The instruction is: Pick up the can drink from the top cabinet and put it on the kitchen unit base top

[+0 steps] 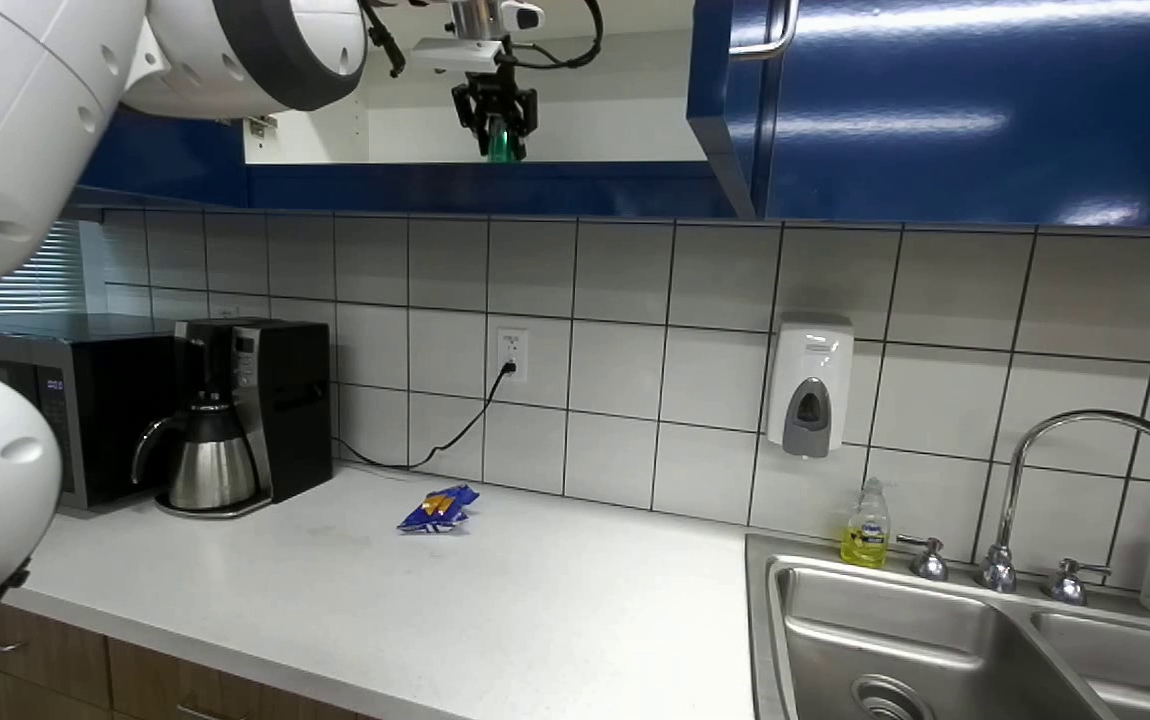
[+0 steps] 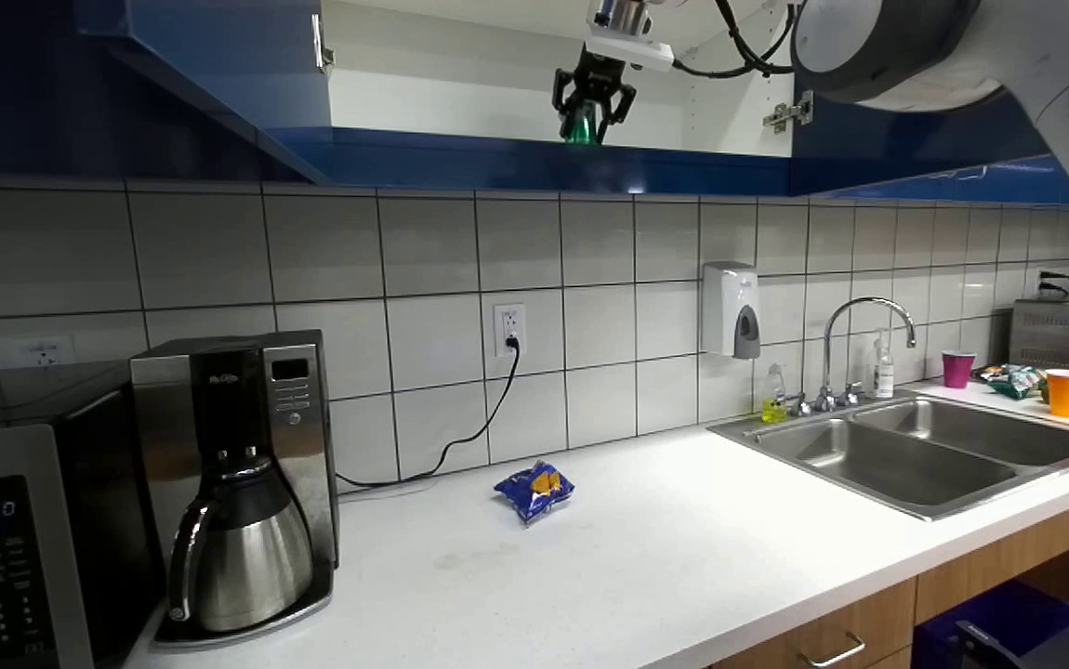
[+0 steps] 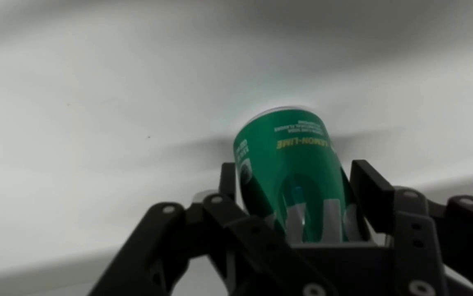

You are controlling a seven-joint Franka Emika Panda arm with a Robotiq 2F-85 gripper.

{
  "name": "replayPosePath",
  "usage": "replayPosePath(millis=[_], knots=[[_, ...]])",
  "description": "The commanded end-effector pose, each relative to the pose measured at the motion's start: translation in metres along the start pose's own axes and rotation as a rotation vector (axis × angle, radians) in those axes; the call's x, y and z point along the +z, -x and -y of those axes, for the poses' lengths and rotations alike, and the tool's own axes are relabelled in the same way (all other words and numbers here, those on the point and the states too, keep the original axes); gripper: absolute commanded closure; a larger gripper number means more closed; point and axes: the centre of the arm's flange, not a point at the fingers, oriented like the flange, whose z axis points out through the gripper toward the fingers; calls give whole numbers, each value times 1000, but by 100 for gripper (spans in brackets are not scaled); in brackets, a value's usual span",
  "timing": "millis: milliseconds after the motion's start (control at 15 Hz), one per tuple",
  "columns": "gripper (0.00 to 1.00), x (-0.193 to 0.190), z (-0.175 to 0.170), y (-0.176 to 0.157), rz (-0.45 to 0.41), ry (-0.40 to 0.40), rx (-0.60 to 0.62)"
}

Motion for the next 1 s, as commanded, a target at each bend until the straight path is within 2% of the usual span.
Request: replayPosePath(millis=[0, 467, 933], knots=[[58, -1, 9, -22, -16, 19, 13], [61, -2, 7, -20, -7, 14, 14], [61, -27, -10, -7, 2, 31, 19]])
